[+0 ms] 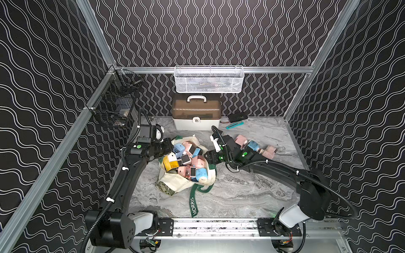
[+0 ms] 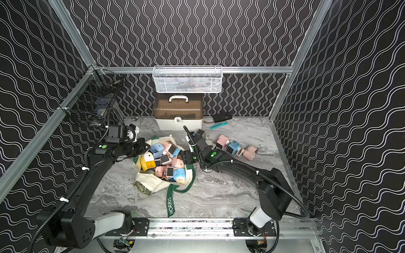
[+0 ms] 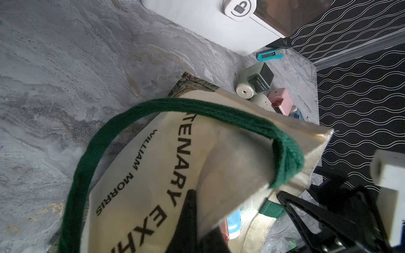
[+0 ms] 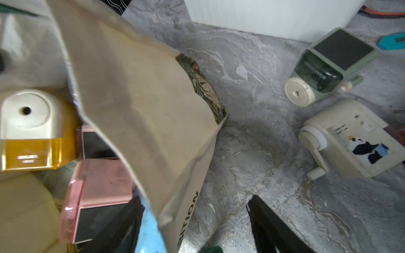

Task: Take out the pencil sharpeners from the tote bags
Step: Adjust the canvas bag at the center of the board.

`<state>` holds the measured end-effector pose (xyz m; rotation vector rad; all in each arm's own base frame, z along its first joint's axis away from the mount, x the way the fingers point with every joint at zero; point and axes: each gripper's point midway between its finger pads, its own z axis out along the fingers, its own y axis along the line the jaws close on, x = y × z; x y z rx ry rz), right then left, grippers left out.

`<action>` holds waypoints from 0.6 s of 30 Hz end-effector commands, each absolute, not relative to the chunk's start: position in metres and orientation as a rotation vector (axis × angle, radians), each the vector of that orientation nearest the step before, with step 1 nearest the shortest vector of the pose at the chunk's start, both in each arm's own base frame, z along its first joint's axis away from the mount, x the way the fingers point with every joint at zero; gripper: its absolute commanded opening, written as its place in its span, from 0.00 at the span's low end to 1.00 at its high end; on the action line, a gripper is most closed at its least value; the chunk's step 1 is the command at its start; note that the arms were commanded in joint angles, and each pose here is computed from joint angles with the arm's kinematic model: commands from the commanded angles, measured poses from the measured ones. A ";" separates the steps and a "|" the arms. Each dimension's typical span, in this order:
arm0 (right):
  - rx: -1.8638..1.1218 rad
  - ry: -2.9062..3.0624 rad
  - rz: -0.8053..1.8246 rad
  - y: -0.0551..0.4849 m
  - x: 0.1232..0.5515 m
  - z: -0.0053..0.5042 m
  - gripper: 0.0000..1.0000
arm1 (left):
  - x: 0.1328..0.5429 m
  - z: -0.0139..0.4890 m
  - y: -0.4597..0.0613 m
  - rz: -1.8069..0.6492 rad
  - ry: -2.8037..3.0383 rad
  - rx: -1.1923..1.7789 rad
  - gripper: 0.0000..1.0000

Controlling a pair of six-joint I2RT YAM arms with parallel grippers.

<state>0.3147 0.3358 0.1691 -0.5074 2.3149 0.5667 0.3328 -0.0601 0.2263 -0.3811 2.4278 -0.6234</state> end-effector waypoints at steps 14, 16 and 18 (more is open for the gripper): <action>-0.733 2.346 0.712 0.379 0.282 0.157 0.05 | 0.329 0.224 -0.062 -0.635 2.447 -0.386 0.00; -0.796 2.319 0.737 0.385 0.271 0.161 0.02 | 0.329 0.224 -0.061 -0.632 2.445 -0.387 0.00; -0.865 2.292 0.792 0.394 0.257 0.163 0.00 | 0.330 0.226 -0.061 -0.629 2.437 -0.387 0.00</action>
